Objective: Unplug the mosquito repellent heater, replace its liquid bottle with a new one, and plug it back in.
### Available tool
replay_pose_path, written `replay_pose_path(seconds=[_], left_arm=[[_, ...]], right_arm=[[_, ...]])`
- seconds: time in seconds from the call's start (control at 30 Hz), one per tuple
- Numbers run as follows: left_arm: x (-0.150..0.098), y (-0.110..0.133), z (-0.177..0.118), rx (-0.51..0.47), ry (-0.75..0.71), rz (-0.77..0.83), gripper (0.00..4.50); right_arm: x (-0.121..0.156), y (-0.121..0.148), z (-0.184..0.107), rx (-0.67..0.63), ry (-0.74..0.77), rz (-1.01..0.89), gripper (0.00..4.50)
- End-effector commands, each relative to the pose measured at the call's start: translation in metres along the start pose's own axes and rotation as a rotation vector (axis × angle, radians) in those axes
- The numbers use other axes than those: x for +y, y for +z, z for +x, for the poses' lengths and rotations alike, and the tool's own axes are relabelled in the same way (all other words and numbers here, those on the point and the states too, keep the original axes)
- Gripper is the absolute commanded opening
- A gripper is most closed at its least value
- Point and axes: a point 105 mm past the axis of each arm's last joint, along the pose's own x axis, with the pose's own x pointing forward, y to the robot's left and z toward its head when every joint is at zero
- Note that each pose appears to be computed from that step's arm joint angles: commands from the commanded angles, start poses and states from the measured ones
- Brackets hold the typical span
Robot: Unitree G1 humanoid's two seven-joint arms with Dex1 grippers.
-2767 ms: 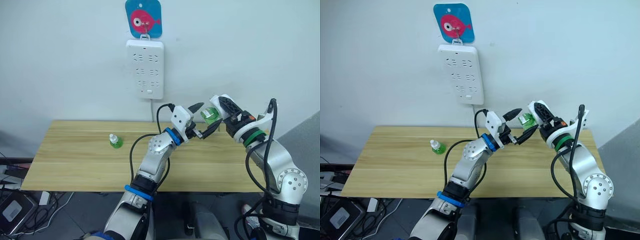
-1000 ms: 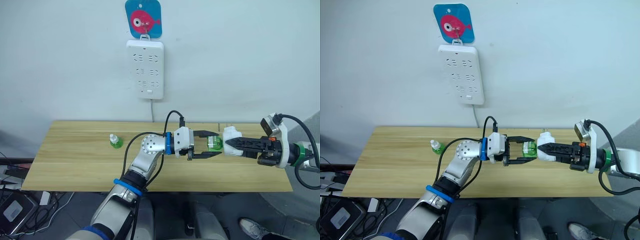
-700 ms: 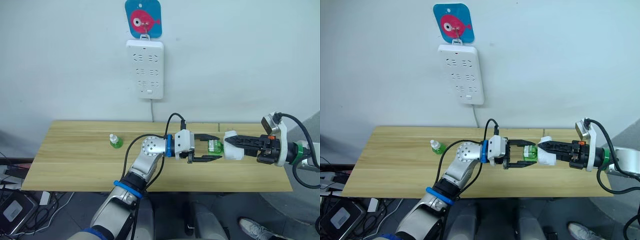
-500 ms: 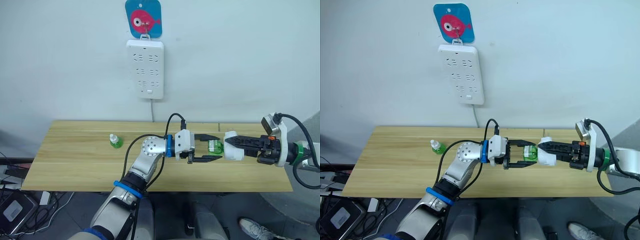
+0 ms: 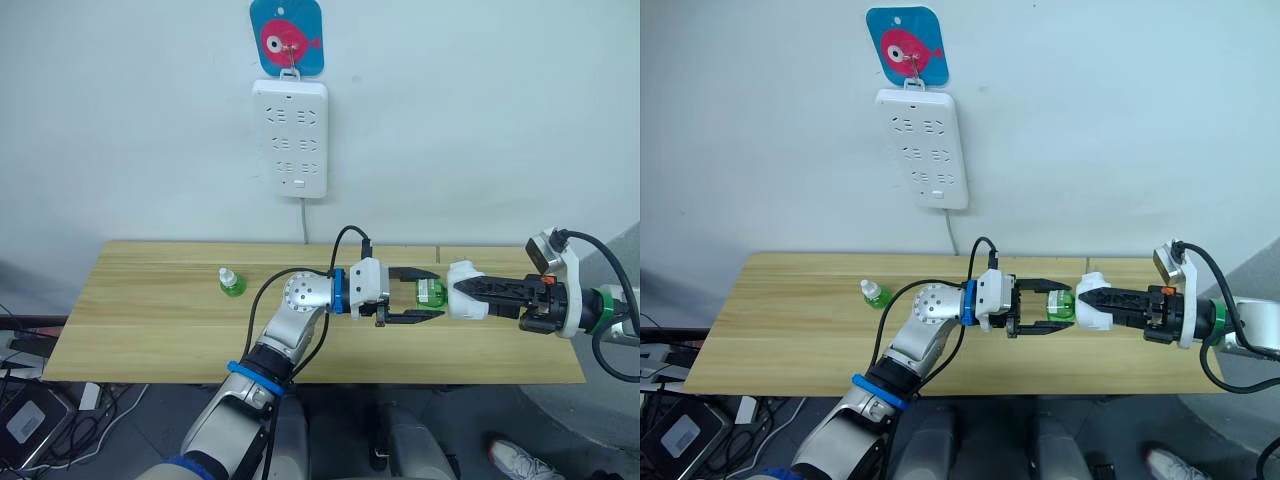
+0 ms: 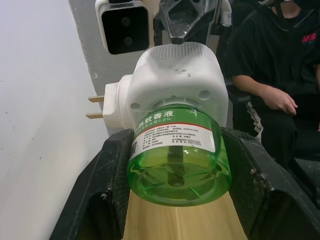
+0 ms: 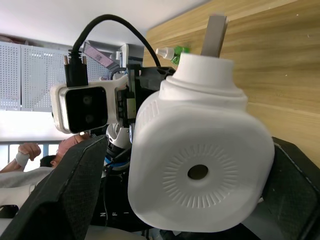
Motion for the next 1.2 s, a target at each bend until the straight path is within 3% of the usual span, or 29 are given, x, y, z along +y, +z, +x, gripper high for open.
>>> replay_pose_path(seconds=[0.03, 0.13, 0.4, 0.47, 0.7, 0.77, 0.83, 0.9, 1.07, 1.2], left_arm=[[-0.002, 0.011, 0.007, -0.035, -0.021, 0.037, 2.31], [0.000, 0.012, 0.007, -0.036, -0.017, 0.037, 2.31], [0.004, 0.015, 0.008, -0.048, -0.009, -0.010, 2.31], [0.010, 0.018, 0.007, -0.071, 0.002, -0.217, 2.31], [-0.003, 0.030, -0.012, -0.116, -0.226, -1.286, 2.31], [-0.004, 0.037, -0.019, -0.139, -0.292, -1.453, 2.31], [-0.012, 0.033, -0.022, -0.078, -0.315, -1.491, 2.31], [-0.015, 0.030, -0.021, -0.051, -0.310, -1.492, 3.05], [0.003, 0.028, -0.021, -0.108, -0.216, -1.447, 4.46], [0.030, 0.030, -0.046, -0.150, -0.073, -1.303, 4.46]], right_arm=[[0.009, 0.004, -0.001, -0.012, 0.019, -0.029, 3.94], [0.013, 0.001, 0.000, 0.007, 0.039, -0.041, 3.02], [0.016, 0.000, -0.001, 0.026, 0.022, -0.069, 3.03], [0.022, -0.004, 0.000, 0.061, 0.032, -0.093, 3.03], [0.027, -0.015, 0.003, 0.129, 0.046, -0.138, 3.03], [0.026, -0.016, 0.002, 0.139, 0.044, -0.149, 3.03], [0.027, -0.014, 0.002, 0.137, 0.044, -0.158, 3.03], [0.027, -0.011, 0.002, 0.122, 0.045, -0.163, 3.03], [0.033, -0.008, 0.003, 0.100, 0.071, -0.153, 3.03], [0.030, -0.009, -0.002, 0.089, 0.054, -0.137, 3.03]])
